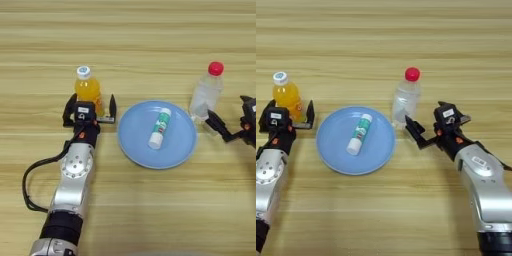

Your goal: Move the objects on the table

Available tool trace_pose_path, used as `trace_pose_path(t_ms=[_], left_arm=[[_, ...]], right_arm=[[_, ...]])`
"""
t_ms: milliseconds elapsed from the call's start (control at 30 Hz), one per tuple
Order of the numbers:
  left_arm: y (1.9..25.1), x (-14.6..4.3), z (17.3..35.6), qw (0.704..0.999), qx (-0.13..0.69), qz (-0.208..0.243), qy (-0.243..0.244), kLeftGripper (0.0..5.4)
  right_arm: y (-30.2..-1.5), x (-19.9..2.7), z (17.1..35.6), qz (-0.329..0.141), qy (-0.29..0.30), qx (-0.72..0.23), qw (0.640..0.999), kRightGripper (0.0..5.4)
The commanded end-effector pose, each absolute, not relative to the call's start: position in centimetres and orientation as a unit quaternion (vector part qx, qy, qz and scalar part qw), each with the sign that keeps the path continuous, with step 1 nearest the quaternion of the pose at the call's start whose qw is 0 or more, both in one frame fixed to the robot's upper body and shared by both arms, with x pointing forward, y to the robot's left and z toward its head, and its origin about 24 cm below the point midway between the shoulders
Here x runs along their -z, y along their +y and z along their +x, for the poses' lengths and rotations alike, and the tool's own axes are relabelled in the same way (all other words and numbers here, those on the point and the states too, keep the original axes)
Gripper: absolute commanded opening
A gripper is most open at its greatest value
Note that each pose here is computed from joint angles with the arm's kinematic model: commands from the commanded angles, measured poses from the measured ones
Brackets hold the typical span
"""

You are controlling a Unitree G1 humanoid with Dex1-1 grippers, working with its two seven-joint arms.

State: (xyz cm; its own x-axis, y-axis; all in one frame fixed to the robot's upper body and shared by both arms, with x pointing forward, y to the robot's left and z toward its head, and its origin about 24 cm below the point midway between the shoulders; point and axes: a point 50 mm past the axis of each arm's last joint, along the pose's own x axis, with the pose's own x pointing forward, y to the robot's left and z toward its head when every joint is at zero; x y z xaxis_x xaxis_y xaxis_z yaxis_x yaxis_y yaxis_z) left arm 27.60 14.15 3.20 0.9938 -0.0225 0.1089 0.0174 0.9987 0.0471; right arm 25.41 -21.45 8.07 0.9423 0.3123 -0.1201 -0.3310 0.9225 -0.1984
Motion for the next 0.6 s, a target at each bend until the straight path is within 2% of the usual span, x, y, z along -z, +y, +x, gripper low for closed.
trace_pose_path(t_ms=[33,200,400,600], left_arm=[[13.9,-3.5,28.0,0.998,0.013,0.027,-0.060,5.40],[14.0,-3.4,28.1,0.998,0.013,0.027,-0.060,5.40],[14.0,-3.4,28.1,0.998,0.014,0.027,-0.060,5.40],[14.1,-3.4,28.1,0.998,0.014,0.028,-0.059,5.40]], right_arm=[[-23.1,-8.2,25.8,-0.117,0.046,-0.134,0.983,5.38],[-24.2,-8.4,26.4,-0.128,0.039,-0.099,0.986,5.38],[-24.8,-8.4,27.2,-0.115,0.020,-0.059,0.991,5.38],[-24.2,-7.9,28.8,-0.073,-0.015,-0.030,0.997,5.38]])
